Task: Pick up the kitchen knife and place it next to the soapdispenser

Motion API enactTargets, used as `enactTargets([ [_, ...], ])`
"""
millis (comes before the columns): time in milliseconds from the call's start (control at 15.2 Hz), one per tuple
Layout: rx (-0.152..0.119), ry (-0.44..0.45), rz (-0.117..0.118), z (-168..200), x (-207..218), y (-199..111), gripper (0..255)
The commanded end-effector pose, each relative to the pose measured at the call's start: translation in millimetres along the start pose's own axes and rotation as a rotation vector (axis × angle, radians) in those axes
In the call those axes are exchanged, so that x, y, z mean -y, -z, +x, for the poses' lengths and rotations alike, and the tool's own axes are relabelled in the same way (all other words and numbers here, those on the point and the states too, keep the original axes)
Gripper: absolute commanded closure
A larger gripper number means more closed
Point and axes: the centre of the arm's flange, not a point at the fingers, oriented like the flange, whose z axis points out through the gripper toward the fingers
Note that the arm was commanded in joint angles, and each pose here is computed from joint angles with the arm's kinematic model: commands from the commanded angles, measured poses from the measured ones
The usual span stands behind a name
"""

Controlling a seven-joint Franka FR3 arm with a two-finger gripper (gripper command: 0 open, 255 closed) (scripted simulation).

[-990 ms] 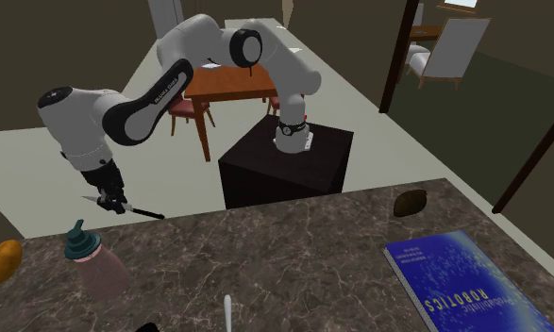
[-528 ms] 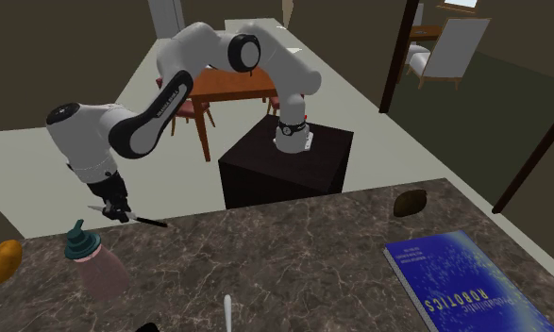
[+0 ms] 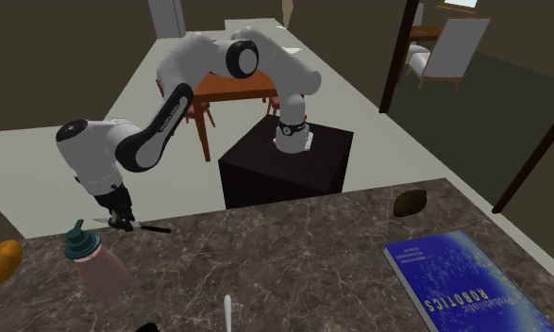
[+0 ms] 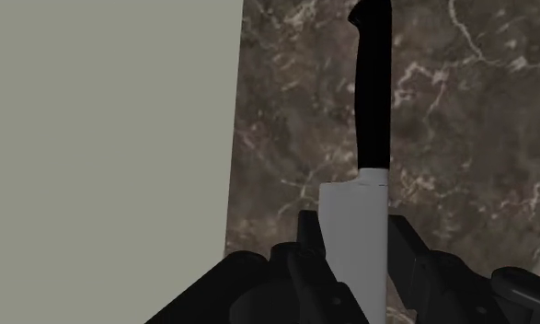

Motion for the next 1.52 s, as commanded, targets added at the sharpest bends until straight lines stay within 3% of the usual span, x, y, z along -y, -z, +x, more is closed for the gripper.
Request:
enactTargets([
  [0, 0.000, 0.000, 0.000, -1.2, 0.5, -10.9, 255],
  [396, 0.000, 0.000, 0.000, -0.1, 2.0, -44.7, 255],
  [924, 0.000, 0.000, 0.000, 0.0, 1.9, -44.7, 255],
  [990, 0.000, 0.000, 0.000, 0.0, 1.9, -44.7, 0],
  [1320, 0.000, 0.000, 0.000, 0.0, 2.0, -44.7, 0],
  [1452, 0.000, 0.000, 0.000, -0.1, 2.0, -18.4, 0],
])
